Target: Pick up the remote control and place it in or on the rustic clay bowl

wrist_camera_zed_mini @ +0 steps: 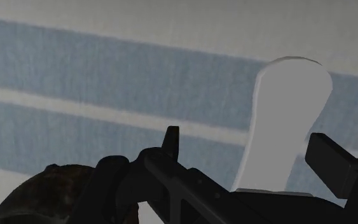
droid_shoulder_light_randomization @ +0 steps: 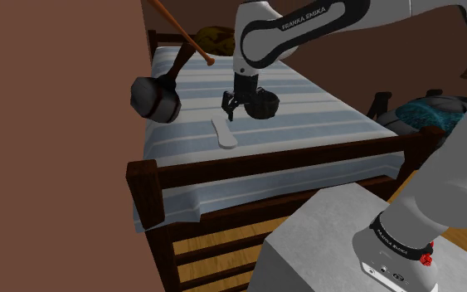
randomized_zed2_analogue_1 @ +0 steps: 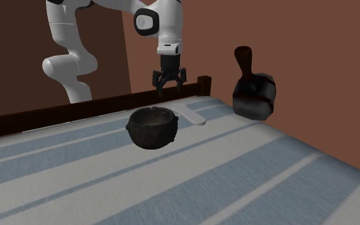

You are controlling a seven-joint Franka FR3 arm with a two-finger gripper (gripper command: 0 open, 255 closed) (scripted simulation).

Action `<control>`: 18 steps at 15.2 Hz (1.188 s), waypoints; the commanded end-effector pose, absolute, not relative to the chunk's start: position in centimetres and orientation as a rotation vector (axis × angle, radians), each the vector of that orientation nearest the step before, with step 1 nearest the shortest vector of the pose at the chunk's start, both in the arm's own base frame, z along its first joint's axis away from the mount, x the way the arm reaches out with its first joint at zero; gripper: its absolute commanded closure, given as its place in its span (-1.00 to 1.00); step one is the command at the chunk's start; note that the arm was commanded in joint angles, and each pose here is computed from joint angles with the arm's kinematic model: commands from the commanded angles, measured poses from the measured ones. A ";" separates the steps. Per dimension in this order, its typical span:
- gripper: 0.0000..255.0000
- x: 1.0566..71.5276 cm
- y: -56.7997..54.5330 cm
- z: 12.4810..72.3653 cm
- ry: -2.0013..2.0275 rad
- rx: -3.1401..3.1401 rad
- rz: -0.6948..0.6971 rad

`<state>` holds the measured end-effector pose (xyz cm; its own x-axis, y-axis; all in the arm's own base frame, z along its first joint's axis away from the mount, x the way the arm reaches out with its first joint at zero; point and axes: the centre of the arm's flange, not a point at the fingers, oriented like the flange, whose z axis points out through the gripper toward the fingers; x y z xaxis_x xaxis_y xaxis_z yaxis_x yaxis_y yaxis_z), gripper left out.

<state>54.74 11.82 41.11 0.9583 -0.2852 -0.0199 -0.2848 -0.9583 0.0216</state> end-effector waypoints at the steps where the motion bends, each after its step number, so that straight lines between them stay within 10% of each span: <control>1: -1.00 56.7 12.6 39.9 -0.476 3.099 -0.027; 18: -1.00 61.3 14.3 33.4 -0.532 3.115 -0.008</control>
<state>61.33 14.27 33.38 0.9434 -0.3315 -0.0083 -0.3316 -0.9433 -0.0173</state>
